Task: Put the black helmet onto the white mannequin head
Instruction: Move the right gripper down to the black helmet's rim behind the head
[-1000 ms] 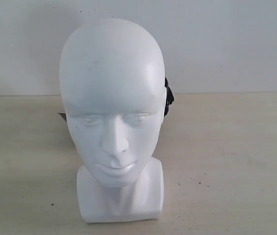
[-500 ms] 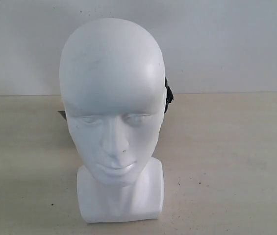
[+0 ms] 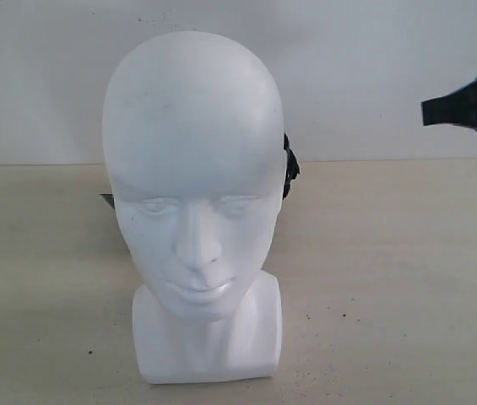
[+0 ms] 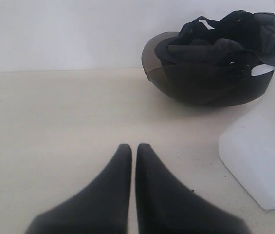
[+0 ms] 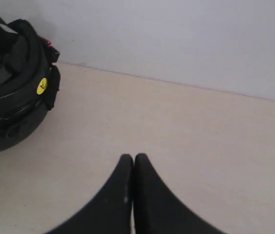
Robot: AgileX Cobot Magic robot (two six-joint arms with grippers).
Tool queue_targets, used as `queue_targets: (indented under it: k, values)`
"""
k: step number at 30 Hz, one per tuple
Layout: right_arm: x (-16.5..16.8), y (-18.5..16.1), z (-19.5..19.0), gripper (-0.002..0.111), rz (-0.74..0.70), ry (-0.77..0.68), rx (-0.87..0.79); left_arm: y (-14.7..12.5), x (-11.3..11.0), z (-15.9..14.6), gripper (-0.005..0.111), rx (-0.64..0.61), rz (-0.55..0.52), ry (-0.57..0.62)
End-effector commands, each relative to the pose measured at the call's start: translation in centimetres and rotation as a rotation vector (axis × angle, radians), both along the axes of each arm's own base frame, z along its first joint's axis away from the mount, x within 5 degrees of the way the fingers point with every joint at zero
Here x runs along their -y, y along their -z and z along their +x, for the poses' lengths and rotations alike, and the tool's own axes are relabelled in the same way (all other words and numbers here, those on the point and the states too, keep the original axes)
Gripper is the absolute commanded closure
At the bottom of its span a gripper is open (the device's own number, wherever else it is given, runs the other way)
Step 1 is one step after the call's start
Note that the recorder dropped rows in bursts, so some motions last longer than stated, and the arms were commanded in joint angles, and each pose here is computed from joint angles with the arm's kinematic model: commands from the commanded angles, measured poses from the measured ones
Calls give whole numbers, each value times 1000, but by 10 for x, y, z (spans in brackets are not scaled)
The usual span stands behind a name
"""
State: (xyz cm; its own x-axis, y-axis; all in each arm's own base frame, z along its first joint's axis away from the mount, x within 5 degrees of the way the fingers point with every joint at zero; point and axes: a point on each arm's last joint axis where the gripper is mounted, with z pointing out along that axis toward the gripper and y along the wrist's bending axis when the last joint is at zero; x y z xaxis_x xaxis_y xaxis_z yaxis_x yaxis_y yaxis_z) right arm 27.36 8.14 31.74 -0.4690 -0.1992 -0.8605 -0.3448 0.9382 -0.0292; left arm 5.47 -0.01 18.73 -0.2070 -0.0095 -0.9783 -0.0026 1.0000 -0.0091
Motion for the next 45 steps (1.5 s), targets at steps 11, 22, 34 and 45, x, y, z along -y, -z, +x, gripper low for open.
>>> queue_targets:
  k: [11,22,34,45]
  values:
    - [-55,14,93,98,368,-15,-267,1,0,0,102,-1,-1,4]
    - [-98,6,126,60,441,-147,-313,1,0,0,102,-1,-1,4]
    - [-133,37,160,60,432,-196,-400,1,0,0,102,-1,-1,4]
    - [-136,52,177,60,299,-192,-439,1,0,0,102,-1,-1,4]
